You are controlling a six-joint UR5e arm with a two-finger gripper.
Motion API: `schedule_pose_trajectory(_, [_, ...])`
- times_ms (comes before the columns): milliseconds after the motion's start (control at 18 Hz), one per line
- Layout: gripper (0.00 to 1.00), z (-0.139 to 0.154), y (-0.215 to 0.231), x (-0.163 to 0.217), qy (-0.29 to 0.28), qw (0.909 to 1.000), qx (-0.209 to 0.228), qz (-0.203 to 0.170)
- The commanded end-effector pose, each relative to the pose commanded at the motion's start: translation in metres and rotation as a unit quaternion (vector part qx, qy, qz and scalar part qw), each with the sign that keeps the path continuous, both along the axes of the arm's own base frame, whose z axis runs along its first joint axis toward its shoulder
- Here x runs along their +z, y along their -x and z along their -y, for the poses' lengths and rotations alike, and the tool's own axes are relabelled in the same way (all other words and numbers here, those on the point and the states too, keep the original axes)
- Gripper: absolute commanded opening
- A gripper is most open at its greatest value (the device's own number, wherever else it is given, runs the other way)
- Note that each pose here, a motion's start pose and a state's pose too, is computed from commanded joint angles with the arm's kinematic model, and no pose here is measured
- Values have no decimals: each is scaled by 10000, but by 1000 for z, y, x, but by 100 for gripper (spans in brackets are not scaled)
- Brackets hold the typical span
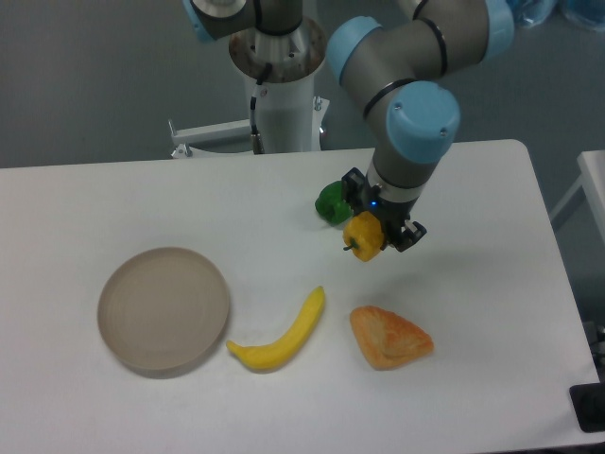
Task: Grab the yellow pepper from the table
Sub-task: 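Lift the yellow pepper and carry it toward the green pepper, then hold the yellow pepper raised above the table beside the green pepper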
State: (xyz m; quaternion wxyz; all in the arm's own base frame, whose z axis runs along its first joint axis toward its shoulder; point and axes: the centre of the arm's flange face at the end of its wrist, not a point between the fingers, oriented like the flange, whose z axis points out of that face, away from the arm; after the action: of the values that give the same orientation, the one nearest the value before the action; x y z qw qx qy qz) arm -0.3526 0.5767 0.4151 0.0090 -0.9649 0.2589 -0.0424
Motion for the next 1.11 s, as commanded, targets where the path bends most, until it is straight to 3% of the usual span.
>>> schedule_pose_trajectory(333, [8, -4, 3, -6, -174, 9991, -376, 135])
schedule_pose_trajectory(1111, [8, -7, 8, -24, 31, 9985, -543, 64])
